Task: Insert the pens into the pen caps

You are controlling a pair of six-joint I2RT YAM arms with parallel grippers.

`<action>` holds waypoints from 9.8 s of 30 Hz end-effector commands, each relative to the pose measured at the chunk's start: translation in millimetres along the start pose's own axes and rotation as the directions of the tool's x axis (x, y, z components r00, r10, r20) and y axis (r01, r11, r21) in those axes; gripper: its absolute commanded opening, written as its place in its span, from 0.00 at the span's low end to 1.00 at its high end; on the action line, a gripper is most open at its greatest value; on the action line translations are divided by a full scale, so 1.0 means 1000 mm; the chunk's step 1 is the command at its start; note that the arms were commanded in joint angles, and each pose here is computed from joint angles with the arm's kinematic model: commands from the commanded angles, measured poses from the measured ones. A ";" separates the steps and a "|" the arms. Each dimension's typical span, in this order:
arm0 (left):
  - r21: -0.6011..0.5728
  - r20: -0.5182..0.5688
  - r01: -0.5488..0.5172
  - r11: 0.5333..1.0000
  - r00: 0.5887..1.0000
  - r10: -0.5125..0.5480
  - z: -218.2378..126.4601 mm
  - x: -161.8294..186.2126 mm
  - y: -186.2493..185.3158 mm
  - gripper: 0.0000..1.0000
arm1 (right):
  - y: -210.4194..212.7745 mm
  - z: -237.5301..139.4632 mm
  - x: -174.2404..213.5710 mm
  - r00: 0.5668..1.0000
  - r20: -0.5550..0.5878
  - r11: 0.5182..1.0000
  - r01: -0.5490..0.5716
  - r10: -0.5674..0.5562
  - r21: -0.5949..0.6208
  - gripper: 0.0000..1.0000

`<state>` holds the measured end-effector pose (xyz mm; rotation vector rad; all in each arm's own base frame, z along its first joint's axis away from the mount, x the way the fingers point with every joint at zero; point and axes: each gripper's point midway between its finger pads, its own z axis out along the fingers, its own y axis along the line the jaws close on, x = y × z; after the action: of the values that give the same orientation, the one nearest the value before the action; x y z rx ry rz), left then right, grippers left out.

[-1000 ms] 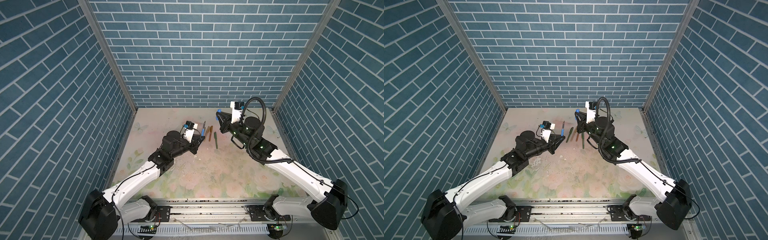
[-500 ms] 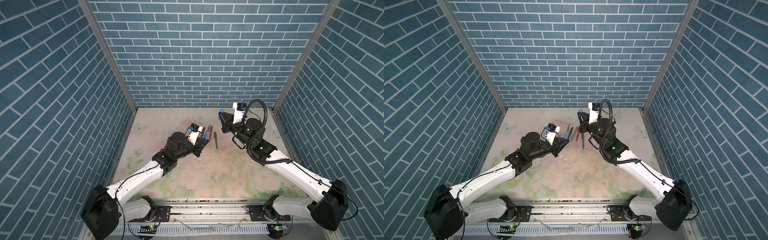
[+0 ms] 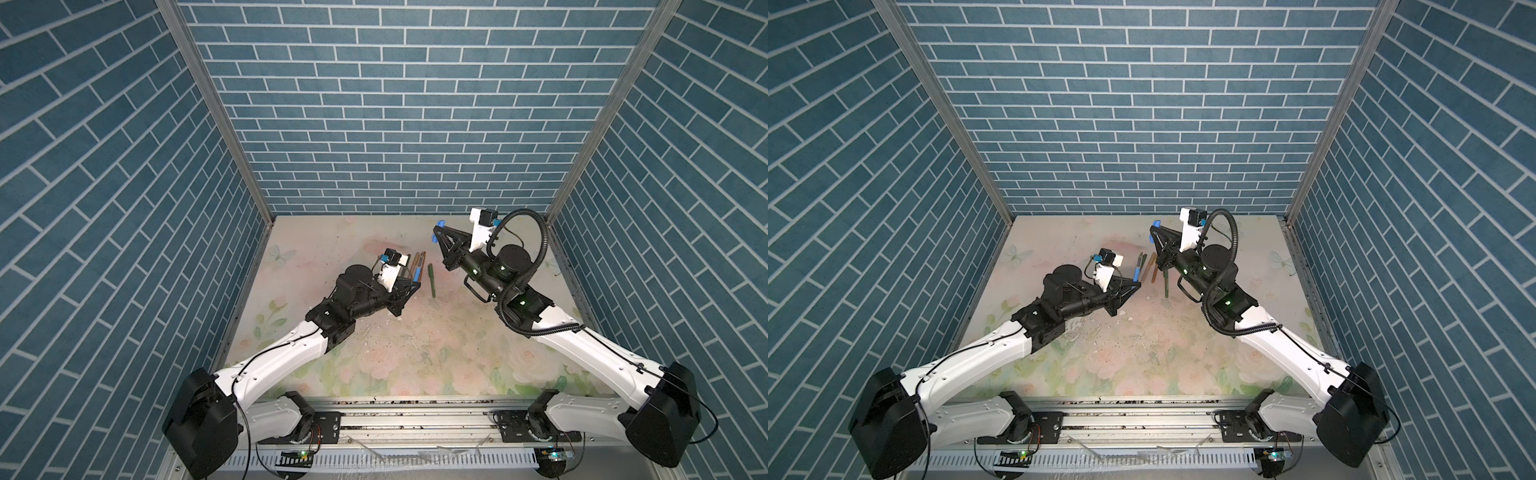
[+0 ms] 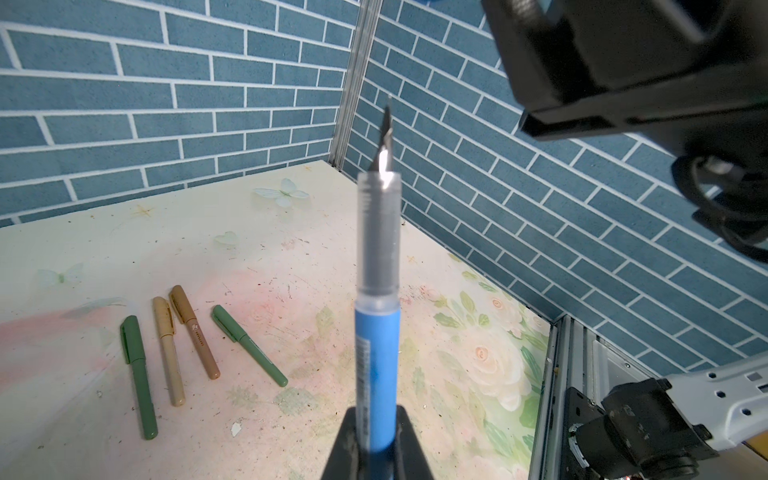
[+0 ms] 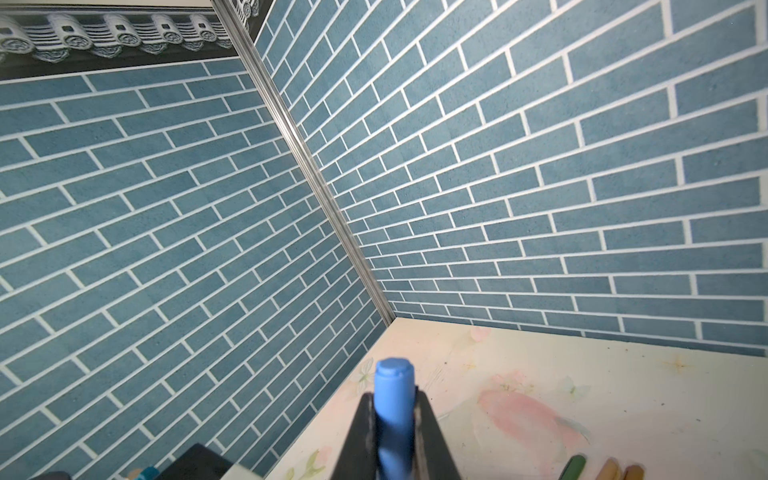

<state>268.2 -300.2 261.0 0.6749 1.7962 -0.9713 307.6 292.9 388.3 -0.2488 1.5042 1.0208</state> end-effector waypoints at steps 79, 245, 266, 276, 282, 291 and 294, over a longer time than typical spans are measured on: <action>0.057 0.090 -0.013 0.998 0.996 0.007 -0.011 -0.026 -0.017 0.00 | 0.013 -0.010 0.063 0.979 -0.161 0.986 -0.138 0.123 -0.090 0.06; -0.400 0.367 0.117 0.909 0.929 0.041 -0.096 -0.094 0.047 1.00 | -0.248 -0.008 0.250 0.410 -0.721 0.771 0.065 0.558 0.634 0.32; -0.645 0.147 -0.032 0.763 0.975 0.166 -0.144 -0.126 0.056 1.00 | -0.156 -0.064 0.081 0.774 -0.598 0.863 0.143 0.208 0.485 0.58; -0.863 0.152 0.008 0.506 0.958 0.244 -0.179 -0.024 0.124 1.00 | -0.195 -0.100 0.074 0.858 -0.512 0.767 0.350 -0.033 0.537 0.99; -0.909 -0.019 -0.134 0.396 0.960 0.280 -0.176 0.021 0.170 0.99 | -0.215 -0.110 0.054 0.892 -0.426 0.761 0.382 -0.154 0.524 0.99; -0.908 0.053 -0.037 0.417 0.978 0.203 -0.189 0.080 0.258 1.00 | -0.270 -0.143 0.065 0.855 -0.449 0.694 0.489 -0.261 0.528 0.99; -0.910 0.052 -0.029 0.415 0.982 0.182 -0.185 0.095 0.280 1.00 | -0.291 -0.160 0.071 0.858 -0.440 0.656 0.495 -0.264 0.570 0.99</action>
<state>340.4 18.1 102.8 -0.0292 1.9362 0.2897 367.7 46.1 167.1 -0.1497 2.0170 0.0963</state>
